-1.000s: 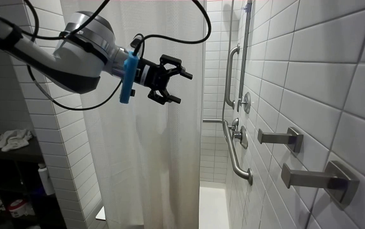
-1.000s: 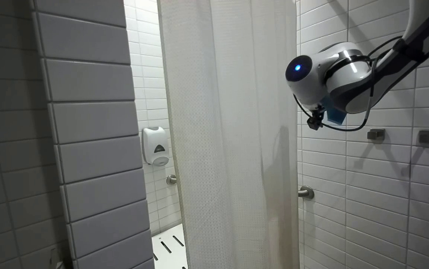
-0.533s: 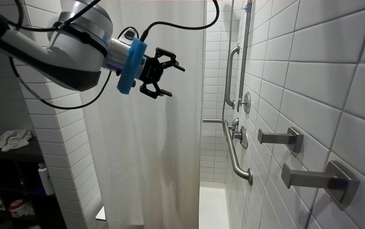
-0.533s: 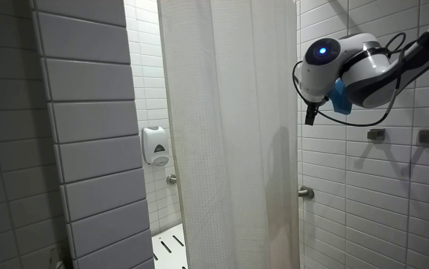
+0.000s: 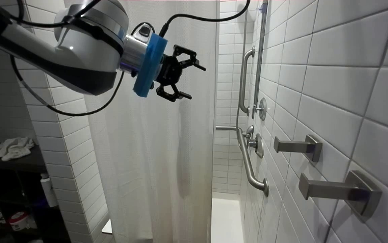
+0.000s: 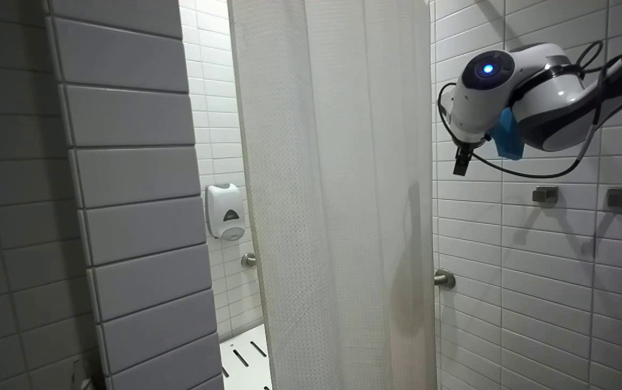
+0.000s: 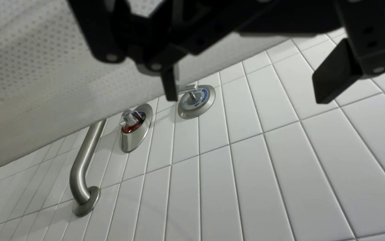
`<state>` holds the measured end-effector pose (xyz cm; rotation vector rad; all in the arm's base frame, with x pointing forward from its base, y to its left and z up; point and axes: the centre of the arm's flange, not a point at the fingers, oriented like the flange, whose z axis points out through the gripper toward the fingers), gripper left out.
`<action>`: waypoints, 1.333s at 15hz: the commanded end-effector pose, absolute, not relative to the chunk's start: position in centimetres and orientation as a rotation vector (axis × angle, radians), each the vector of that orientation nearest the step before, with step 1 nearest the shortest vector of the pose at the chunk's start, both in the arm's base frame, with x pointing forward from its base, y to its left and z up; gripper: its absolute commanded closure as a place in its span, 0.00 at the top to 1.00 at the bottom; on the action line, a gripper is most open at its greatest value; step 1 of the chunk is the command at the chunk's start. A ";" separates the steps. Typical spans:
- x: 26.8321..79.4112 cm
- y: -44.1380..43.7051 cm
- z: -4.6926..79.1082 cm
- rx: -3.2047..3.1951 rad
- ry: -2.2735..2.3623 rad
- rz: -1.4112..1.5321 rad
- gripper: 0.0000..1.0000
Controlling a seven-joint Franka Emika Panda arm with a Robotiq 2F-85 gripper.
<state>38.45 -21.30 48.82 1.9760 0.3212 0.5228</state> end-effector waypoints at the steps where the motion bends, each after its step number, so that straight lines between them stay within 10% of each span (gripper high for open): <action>1: 38.6 -23.0 48.9 1.975 0.286 0.542 1.00; 20: 45.5 -26.4 54.0 2.264 0.084 0.723 1.00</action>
